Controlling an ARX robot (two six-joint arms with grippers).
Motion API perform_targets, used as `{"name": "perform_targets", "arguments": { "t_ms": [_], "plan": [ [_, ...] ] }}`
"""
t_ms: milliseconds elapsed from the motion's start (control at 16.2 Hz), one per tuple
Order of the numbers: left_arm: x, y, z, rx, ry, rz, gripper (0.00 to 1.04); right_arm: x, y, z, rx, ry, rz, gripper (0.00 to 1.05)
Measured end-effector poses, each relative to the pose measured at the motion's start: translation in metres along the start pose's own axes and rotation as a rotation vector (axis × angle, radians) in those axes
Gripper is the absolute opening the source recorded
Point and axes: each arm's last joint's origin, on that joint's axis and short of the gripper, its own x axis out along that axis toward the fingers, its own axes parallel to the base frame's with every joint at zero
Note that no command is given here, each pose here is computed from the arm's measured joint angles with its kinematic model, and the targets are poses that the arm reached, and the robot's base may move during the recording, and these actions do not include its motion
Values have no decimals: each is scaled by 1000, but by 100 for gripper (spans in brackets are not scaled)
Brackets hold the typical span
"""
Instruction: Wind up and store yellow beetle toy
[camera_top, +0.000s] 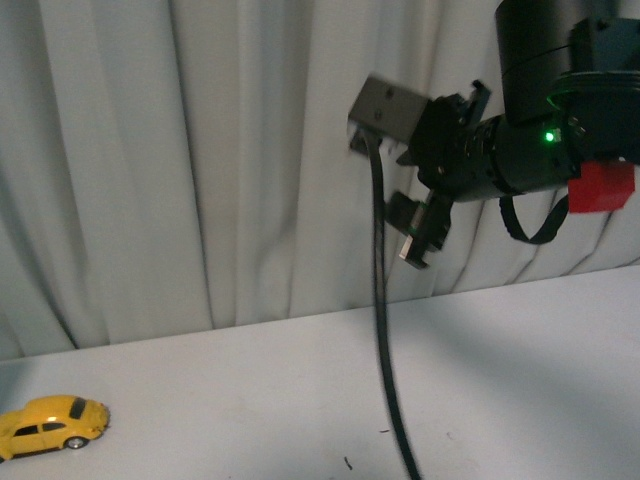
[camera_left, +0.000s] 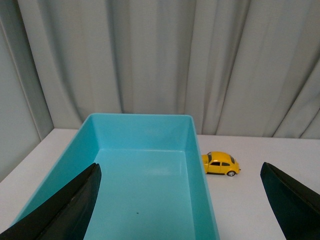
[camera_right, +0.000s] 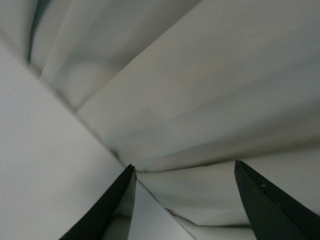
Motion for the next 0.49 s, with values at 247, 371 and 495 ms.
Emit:
{"name": "perform_targets", "arguments": {
  "t_ms": [247, 371, 495],
  "plan": [
    [0, 0, 0, 0, 0, -2, 98, -101, 12, -3, 698, -304, -317, 19],
    [0, 0, 0, 0, 0, -1, 98, -118, 49, -30, 803, -232, -252, 2],
    [0, 0, 0, 0, 0, -2, 98, -132, 58, -35, 820, -243, -255, 2]
  ]
}}
